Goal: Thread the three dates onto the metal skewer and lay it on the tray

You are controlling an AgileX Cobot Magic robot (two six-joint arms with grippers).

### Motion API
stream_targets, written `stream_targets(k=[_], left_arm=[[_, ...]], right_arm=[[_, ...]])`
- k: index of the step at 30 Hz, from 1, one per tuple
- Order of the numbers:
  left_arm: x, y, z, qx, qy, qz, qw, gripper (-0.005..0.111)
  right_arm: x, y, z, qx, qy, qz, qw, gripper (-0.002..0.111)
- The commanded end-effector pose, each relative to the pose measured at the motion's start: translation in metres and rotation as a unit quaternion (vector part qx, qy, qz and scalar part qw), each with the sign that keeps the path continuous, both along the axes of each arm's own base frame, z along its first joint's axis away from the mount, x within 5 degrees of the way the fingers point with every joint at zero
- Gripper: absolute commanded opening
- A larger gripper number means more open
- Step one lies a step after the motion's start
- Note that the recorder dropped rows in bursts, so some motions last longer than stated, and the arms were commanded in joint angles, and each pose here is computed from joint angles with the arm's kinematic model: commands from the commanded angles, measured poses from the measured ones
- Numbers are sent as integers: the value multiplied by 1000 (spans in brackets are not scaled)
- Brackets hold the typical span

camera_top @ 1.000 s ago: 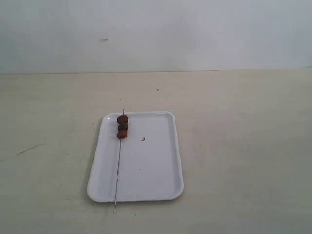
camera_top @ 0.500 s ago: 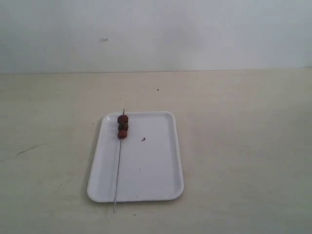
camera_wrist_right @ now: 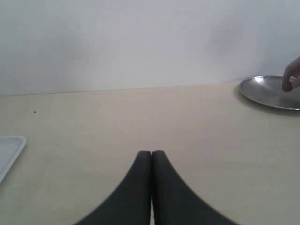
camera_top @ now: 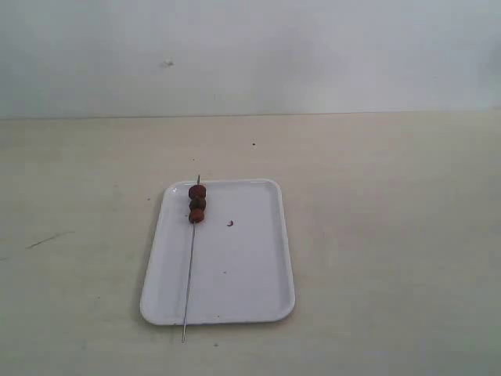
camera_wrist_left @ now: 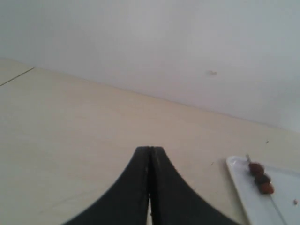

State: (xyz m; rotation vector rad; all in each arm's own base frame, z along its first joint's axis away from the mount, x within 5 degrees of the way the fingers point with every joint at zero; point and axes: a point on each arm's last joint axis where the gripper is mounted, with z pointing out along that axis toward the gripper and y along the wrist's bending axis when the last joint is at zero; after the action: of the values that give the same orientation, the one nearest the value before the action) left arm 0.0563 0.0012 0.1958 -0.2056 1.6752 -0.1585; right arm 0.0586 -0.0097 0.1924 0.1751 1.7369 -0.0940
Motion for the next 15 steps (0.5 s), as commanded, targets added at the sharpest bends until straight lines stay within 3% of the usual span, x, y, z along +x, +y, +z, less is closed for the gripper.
stream_targets(k=[1,15], left_arm=[[-3,4,-14,39,75,16,996,0],[-3,5,-15,47,81,18,995,0]], right_arm=[[0,0,-1,0,-3,-2,1000,0],[0,0,-1,0,-3,-2,1000,0]])
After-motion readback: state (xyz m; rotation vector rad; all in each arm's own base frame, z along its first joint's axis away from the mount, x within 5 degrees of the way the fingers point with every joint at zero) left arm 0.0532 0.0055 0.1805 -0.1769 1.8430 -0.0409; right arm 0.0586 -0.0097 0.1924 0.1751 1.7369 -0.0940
